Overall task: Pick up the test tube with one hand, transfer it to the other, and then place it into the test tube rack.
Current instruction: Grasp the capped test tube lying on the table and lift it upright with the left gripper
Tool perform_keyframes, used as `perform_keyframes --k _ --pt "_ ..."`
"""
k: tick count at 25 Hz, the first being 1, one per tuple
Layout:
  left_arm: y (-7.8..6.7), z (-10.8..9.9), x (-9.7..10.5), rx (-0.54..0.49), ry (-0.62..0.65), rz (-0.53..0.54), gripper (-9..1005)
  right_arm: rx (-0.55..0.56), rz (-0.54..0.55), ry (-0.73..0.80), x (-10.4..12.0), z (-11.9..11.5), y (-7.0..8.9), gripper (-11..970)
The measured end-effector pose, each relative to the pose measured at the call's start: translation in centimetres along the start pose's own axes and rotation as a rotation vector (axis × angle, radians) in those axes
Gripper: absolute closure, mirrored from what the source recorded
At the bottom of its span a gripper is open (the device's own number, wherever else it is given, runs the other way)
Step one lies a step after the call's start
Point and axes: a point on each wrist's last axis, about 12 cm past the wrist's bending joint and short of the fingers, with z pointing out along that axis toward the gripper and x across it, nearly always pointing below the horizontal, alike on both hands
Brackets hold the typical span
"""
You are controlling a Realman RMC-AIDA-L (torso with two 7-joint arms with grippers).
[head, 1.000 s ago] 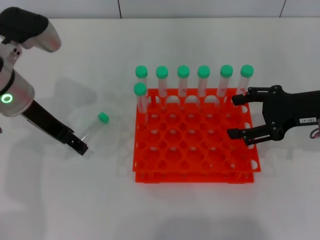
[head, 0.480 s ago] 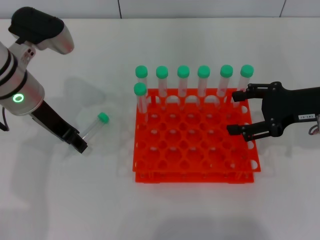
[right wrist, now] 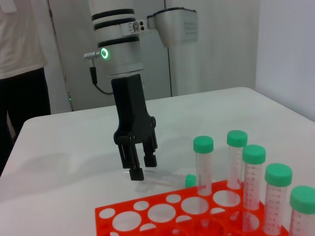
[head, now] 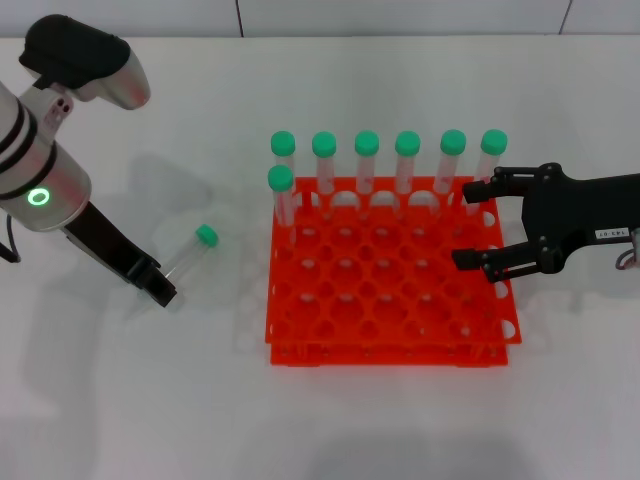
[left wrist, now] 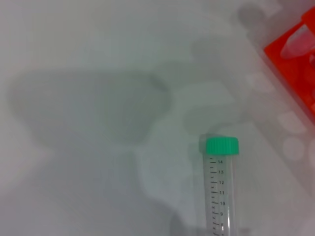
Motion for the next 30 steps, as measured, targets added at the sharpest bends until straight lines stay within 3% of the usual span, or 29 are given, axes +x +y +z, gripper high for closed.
perform_keyframes --k 20,26,30 --pt "-0.46 0.98 -0.17 -0.001 0.036 0.023 578 0.008 0.001 0.002 0.03 0.19 -0.07 86" --pt "-0.47 0.99 -0.18 -0.002 0.036 0.024 803 0.011 0.002 0.001 0.03 0.15 -0.1 87" --pt "-0.34 0.68 -0.32 -0.008 0.016 0.02 803 0.011 0.002 0.001 0.04 0.13 -0.1 87"
